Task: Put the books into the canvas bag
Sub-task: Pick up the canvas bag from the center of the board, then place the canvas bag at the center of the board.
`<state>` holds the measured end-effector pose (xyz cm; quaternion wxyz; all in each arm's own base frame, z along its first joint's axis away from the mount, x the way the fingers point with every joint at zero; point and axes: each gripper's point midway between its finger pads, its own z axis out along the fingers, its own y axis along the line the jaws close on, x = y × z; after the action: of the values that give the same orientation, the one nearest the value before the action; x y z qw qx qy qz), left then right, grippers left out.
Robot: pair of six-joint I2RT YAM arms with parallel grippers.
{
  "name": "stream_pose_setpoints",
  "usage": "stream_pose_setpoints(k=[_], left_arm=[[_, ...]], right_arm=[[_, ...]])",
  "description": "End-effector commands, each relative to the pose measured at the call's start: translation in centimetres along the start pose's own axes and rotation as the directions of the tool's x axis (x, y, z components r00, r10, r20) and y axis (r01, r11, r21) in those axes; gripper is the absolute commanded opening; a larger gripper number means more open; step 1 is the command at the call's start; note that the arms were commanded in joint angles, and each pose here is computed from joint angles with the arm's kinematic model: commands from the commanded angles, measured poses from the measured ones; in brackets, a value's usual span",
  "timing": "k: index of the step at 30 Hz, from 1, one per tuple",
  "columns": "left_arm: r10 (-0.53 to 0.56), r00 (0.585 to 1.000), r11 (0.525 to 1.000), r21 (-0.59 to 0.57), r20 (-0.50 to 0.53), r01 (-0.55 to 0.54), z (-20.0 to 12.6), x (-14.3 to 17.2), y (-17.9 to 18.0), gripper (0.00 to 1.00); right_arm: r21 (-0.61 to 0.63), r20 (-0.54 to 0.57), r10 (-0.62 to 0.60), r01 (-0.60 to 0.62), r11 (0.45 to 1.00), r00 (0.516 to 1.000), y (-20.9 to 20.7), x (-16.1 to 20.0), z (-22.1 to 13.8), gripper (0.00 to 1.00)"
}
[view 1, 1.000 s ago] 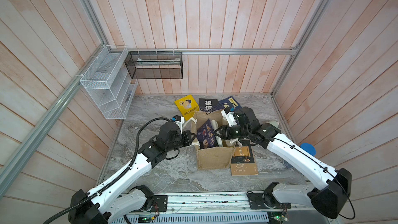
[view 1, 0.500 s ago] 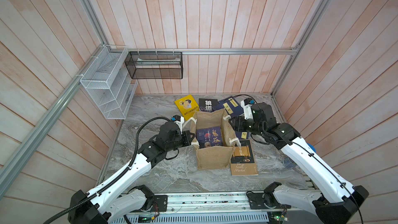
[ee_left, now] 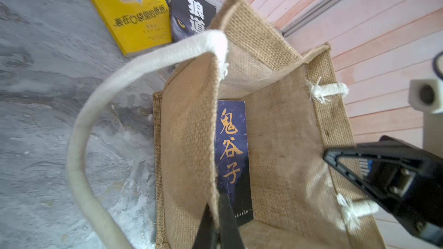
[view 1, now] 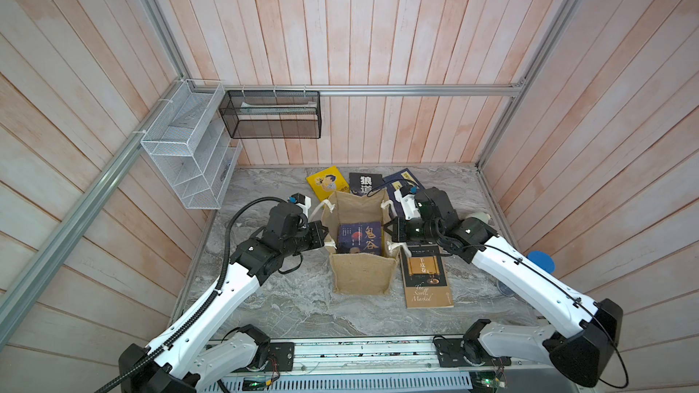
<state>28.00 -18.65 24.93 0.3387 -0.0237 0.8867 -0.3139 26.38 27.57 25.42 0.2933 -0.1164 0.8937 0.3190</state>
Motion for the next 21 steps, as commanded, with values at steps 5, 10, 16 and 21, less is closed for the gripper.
stream_pose_setpoints(k=[5,10,16,21], left_arm=[[0.11,0.941,0.994,-0.018,0.321,-0.11,-6.5,-11.6,-1.0,0.0],[0.098,0.908,0.993,-0.093,0.407,-0.066,-8.6,-16.5,3.5,0.0],[0.105,0.869,0.981,-0.191,0.484,-0.012,-10.3,-21.6,9.3,0.0],[0.161,0.852,0.972,-0.229,0.498,-0.051,-9.3,-24.9,12.0,0.0]], right_arm=[[-0.184,0.193,-0.142,0.178,0.967,0.971,10.0,-7.2,1.0,0.0],[-0.208,0.237,-0.196,0.247,0.946,0.951,12.4,-10.1,4.7,0.0],[-0.212,0.276,-0.262,0.324,0.922,0.925,15.4,-13.5,10.4,0.0],[-0.16,0.304,-0.315,0.374,0.913,0.899,16.5,-16.9,15.0,0.0]])
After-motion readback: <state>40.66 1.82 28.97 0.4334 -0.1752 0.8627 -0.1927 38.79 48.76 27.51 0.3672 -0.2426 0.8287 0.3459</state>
